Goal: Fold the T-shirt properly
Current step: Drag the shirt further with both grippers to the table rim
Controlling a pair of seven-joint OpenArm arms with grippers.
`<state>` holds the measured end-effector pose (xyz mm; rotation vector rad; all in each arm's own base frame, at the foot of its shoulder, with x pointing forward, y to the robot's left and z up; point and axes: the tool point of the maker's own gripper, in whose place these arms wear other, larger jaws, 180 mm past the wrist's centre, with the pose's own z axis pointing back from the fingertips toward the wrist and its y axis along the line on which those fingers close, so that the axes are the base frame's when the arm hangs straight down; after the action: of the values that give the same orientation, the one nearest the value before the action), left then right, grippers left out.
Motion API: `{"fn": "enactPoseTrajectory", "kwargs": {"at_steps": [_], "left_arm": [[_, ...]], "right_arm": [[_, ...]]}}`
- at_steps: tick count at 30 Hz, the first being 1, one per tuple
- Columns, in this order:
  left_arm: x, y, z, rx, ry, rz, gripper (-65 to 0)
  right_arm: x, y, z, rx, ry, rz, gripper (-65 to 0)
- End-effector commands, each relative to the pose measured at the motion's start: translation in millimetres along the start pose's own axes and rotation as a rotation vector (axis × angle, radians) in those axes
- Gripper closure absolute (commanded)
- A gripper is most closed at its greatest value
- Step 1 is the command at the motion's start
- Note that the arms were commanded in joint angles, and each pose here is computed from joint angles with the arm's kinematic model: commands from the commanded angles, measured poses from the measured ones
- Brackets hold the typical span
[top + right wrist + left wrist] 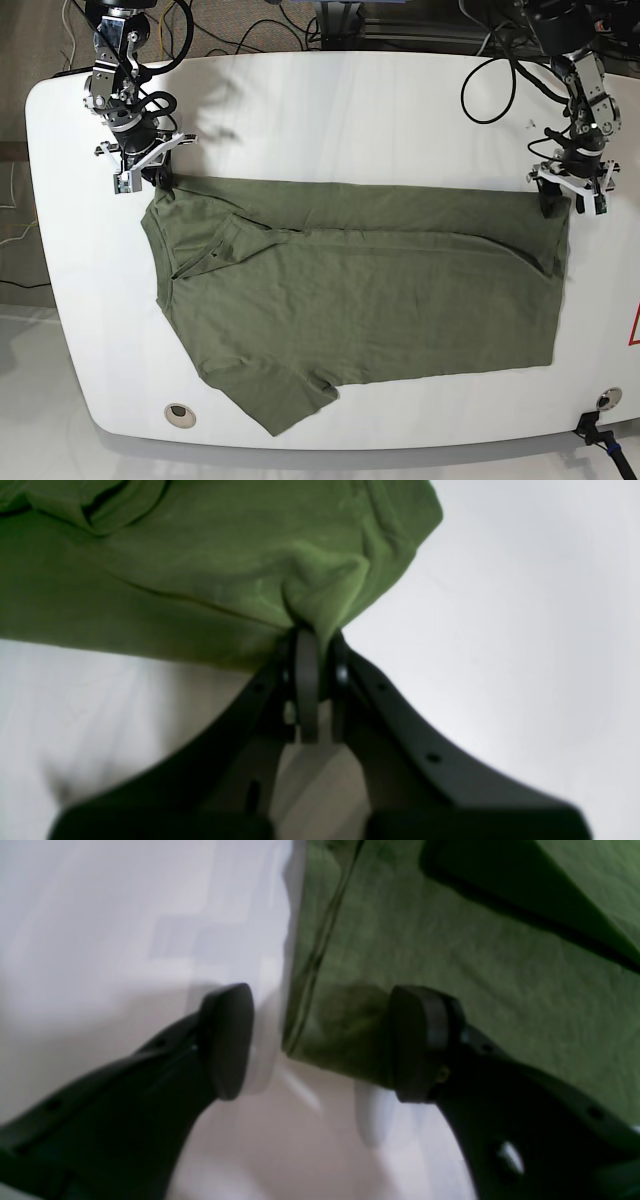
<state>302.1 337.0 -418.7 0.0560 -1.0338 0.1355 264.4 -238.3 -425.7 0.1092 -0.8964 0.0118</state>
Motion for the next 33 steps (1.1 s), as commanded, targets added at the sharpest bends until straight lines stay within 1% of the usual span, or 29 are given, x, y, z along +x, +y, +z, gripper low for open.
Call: {"fn": "enactPoseTrajectory", "kwargs": {"at_steps": [1,4,5,6,12,16,19,22,26,30,31,33], "left_arm": [[11,5,0,0.005,-0.021,-0.012,-29.9],[11,5,0,0.005,-0.021,-0.012,-6.3],[11,5,0,0.005,-0.021,-0.012,-1.1],[11,5,0,0.005,-0.021,-0.012,0.0],[8,4,2,0.004,-0.014,-0.015,0.0],[-13,7,11,0.004,0.029,-0.022,0.0],[-30,10,22,0.007,0.068,-0.034,0.0],[-34,11,41,0.005,0.075,-0.082,0.0],[-37,7,72,-0.009,0.081,-0.160,0.0],[-42,3,99,-0.026,0.100,-0.221,0.0],[-44,1,105,-0.030,0.106,-0.231,0.0],[-50,0,114,-0.035,0.125,-0.242,0.0]], "right_arm": [[8,-3,2,-0.002,-0.017,0.012,0.0],[9,-3,1,-0.002,-0.020,0.012,0.0],[9,-3,1,-0.002,-0.020,0.012,0.0],[9,-3,1,-0.002,-0.020,0.012,0.0],[2,-4,5,-0.005,-0.006,0.011,0.0],[-9,-2,15,-0.005,0.015,0.018,0.0],[-18,3,28,0.003,0.029,0.036,0.0],[-31,7,43,0.006,0.057,0.048,0.0],[-58,11,63,0.010,0.119,0.053,0.0],[-83,7,82,-0.003,0.181,0.046,0.0],[-83,4,87,-0.012,0.182,0.048,0.0],[-86,11,95,-0.010,0.184,0.039,0.0]]}}
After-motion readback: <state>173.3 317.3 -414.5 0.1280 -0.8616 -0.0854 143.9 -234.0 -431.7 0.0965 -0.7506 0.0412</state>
